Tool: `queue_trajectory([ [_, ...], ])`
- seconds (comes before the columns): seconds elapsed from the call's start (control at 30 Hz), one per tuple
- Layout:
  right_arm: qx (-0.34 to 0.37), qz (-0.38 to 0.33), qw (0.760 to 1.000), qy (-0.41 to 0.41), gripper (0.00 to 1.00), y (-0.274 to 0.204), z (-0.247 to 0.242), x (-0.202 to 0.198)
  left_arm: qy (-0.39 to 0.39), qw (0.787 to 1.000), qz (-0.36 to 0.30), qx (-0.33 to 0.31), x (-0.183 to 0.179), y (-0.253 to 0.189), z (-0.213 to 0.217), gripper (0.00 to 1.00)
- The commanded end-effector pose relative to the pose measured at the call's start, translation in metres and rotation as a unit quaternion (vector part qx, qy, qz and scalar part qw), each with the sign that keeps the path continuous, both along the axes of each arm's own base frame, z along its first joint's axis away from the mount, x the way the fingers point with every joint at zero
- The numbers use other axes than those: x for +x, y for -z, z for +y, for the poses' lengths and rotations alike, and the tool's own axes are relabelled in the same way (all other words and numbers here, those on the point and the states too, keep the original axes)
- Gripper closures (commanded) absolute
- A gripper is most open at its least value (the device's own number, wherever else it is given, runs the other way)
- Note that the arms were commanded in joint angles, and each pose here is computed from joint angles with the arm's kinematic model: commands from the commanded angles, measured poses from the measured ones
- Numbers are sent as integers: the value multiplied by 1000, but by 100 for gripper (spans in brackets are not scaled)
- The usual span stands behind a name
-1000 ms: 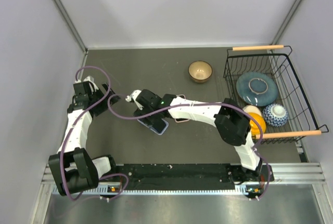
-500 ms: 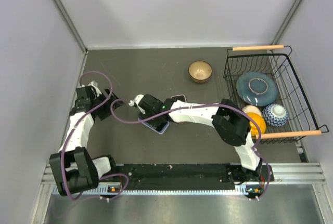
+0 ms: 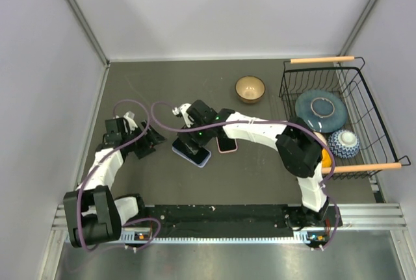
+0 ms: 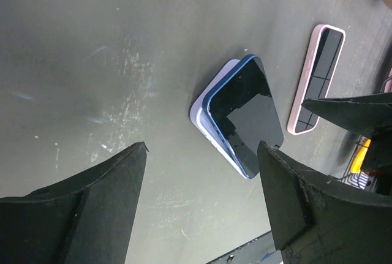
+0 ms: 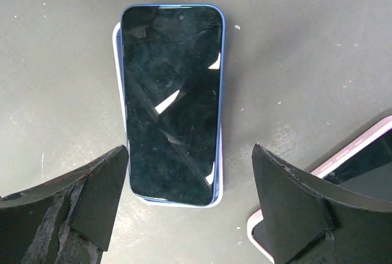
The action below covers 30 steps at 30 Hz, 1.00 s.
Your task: Put the phone into the phone case
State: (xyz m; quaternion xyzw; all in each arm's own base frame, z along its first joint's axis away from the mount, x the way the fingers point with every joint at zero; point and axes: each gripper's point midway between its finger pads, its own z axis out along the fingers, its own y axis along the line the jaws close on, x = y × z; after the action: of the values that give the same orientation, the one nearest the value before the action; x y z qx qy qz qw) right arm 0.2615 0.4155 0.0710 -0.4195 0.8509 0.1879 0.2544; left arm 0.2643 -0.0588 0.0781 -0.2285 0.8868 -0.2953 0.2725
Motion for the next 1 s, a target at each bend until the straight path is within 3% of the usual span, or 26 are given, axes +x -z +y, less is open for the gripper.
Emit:
queue_trajectory([
  [0.0,33,30,999,-26,16,-8,4,-5,6,999,-28,-24,17,-8,-10,22],
  [0.33,26,100,995,-15,16,26,2,-23,18,1000,-3,-5,31,7,-20,21],
  [0.57,59,145,988,18,20,24,-6,-60,15,999,1,33,33,15,-18,23],
  [0.8,93,154,983,29,25,20,-1,-87,33,995,-51,75,62,-22,-11,30],
  [0.97,89,159,983,25,26,24,1,-95,96,993,-57,40,76,-29,-34,40],
])
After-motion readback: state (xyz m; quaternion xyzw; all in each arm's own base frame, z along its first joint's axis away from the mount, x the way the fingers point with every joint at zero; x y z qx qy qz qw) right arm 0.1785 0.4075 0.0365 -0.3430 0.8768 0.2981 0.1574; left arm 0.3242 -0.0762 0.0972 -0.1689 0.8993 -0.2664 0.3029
